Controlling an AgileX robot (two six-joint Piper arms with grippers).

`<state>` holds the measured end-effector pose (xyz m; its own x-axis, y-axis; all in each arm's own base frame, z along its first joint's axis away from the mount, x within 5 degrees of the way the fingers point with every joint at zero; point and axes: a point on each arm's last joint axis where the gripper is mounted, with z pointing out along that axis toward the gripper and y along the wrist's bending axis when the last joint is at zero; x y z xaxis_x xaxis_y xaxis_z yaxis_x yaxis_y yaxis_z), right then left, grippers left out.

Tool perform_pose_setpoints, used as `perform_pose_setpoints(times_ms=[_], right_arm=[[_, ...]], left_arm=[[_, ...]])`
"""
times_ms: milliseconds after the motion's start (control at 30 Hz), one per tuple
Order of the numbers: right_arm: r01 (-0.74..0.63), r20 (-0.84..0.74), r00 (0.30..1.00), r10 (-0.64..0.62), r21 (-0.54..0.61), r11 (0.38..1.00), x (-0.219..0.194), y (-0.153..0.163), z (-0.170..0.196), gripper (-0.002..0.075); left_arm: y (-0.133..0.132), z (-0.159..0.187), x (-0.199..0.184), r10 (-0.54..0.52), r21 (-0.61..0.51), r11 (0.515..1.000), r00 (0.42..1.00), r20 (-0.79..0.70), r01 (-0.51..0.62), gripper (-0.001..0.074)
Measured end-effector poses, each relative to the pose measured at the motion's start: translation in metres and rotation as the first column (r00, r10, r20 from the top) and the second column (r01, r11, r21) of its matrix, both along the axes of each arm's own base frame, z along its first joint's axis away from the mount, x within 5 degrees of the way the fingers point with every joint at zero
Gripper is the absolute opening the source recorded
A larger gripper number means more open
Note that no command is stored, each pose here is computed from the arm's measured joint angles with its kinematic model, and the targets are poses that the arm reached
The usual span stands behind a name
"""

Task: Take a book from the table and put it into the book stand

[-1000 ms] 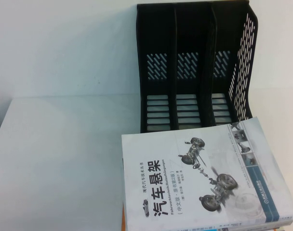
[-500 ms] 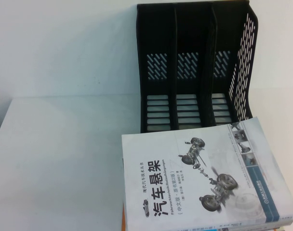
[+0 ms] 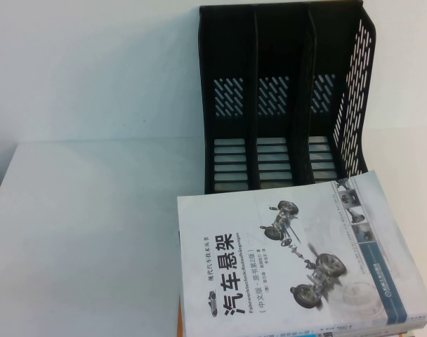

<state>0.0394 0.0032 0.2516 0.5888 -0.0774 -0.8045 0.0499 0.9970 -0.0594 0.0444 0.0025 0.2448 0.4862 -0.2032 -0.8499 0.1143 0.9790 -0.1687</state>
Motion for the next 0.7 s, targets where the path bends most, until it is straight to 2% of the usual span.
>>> perform_pose_setpoints(times_ms=[233, 433, 567, 700], right_arm=[[-0.075, 0.022, 0.997, 0.073, 0.118, 0.99, -0.001, -0.001, 0.001, -0.0003], [-0.097, 0.002, 0.995, 0.1, 0.24, 0.966, 0.001, -0.006, -0.002, -0.0003], [-0.043, -0.236, 0.963, 0.127, 0.333, 0.942, 0.009, -0.007, -0.01, -0.0003], [0.075, -0.474, 0.871, 0.129, 0.388, 0.919, 0.006, -0.009, -0.004, -0.0003]], left_arm=[[0.001, 0.003, -0.002, -0.048, -0.097, 0.994, 0.998, 0.039, 0.051, -0.0004], [0.003, 0.01, -0.006, -0.078, -0.197, 0.975, 0.988, 0.136, 0.104, -0.0004], [0.003, 0.008, -0.005, -0.096, -0.225, 0.967, 0.989, 0.115, 0.12, -0.0004], [-0.002, 0.0, 0.003, -0.156, -0.228, 0.965, 0.982, -0.109, 0.128, -0.0004]])
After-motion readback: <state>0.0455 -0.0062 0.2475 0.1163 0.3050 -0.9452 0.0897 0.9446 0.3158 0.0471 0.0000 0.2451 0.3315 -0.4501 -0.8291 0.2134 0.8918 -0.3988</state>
